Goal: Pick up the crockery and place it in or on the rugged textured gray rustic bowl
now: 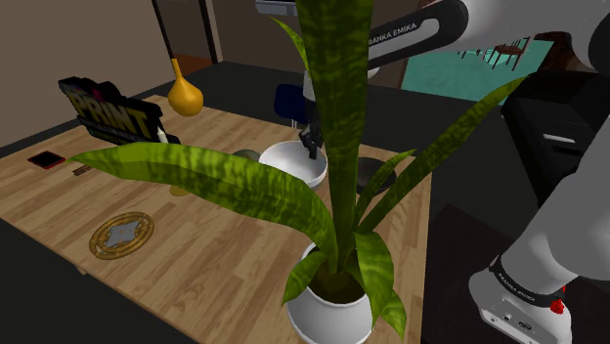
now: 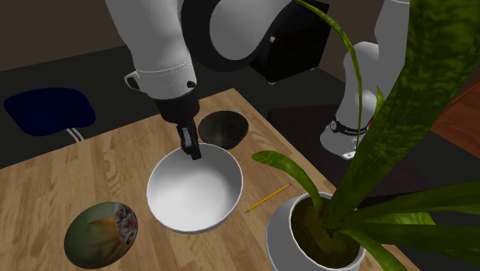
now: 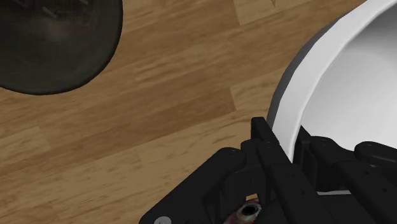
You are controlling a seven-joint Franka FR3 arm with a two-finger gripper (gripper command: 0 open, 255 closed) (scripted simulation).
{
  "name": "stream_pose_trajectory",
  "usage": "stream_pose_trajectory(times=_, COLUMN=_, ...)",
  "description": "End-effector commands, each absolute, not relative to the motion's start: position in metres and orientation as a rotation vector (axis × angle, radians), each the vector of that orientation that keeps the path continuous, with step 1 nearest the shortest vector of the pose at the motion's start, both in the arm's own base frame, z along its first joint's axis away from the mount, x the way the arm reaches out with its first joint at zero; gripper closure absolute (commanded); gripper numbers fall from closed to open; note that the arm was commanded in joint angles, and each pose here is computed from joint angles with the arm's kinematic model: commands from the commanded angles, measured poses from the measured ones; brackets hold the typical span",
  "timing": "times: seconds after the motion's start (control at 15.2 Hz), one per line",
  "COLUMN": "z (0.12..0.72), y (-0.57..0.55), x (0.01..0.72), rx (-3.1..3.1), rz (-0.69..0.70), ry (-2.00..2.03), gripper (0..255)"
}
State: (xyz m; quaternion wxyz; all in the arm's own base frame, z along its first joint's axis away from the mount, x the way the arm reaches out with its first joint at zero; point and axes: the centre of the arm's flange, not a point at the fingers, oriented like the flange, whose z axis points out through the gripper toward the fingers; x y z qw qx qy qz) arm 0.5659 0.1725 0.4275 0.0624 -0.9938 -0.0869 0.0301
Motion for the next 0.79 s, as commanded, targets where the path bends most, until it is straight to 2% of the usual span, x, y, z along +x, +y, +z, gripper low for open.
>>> stream_pose_trajectory(times=0.0, z=0.429, y=0.147, x=0.561, rx=-3.003, rz=0.090, ry=-0.264, gripper=255)
stream_pose_trajectory(times=0.73, z=0.439, y=0.005, x=0.532, rx=-3.003, rz=0.090, ry=-0.264, gripper=255)
